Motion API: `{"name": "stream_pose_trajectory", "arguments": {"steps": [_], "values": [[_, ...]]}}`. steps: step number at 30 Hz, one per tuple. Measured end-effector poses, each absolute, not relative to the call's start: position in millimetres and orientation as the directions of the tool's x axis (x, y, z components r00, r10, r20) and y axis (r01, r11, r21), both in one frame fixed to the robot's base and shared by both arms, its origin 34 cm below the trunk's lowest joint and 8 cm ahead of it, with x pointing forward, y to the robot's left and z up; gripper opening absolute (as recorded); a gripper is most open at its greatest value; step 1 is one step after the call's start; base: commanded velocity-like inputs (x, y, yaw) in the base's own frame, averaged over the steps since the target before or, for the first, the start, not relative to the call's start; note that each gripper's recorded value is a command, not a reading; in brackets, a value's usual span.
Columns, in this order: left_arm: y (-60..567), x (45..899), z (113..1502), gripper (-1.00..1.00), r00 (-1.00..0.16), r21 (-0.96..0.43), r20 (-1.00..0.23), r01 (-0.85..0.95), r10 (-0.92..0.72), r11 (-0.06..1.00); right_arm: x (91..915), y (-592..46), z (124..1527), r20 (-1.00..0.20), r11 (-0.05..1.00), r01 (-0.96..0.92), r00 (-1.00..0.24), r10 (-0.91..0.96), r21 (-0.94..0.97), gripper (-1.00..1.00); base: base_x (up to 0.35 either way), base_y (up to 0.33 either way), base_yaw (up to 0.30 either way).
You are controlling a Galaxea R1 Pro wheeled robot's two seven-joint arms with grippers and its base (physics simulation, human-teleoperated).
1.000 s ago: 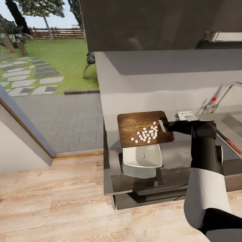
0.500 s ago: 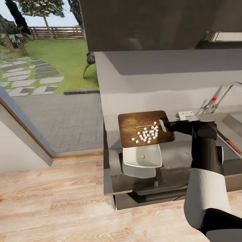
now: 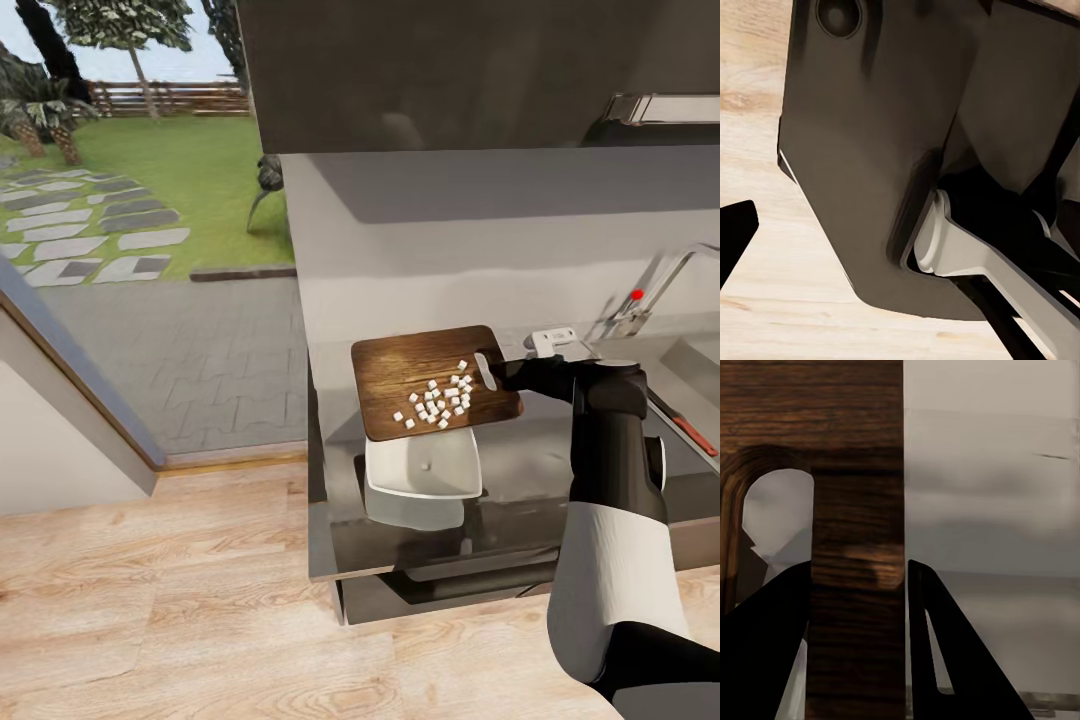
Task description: In the kitchen, take the Vidalia onion out of the sink, dice it on the chopping board with the paring knife, put the diced onion into the bowl on the countertop, then place both the paring knife and the chopping board into the sink.
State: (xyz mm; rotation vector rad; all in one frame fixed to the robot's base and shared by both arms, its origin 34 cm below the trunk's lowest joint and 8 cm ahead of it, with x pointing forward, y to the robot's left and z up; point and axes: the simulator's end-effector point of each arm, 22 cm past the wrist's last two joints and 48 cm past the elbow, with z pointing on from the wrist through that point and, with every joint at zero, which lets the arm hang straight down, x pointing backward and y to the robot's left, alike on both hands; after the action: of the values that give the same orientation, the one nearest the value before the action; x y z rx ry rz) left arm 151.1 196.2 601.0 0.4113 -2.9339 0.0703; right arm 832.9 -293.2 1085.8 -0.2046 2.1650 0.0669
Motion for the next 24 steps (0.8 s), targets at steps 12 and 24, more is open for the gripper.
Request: {"name": "stream_pose_trajectory", "arguments": {"steps": [12, 24], "values": [[196.3, 151.2, 601.0, 1.00, -0.946, -0.022, 0.182, -0.277, -0.268, 0.961, 832.6, -291.9, 1085.3, -0.824, 0.984, -0.175, -0.554, -0.121, -0.027, -1.00, 0.000, 0.000, 0.000], [194.4, 151.3, 601.1, 1.00, -0.946, -0.024, 0.182, -0.277, -0.268, 0.961, 832.7, -292.0, 1085.4, -0.824, 0.984, -0.175, -0.553, -0.122, -0.028, -1.00, 0.000, 0.000, 0.000]]}}
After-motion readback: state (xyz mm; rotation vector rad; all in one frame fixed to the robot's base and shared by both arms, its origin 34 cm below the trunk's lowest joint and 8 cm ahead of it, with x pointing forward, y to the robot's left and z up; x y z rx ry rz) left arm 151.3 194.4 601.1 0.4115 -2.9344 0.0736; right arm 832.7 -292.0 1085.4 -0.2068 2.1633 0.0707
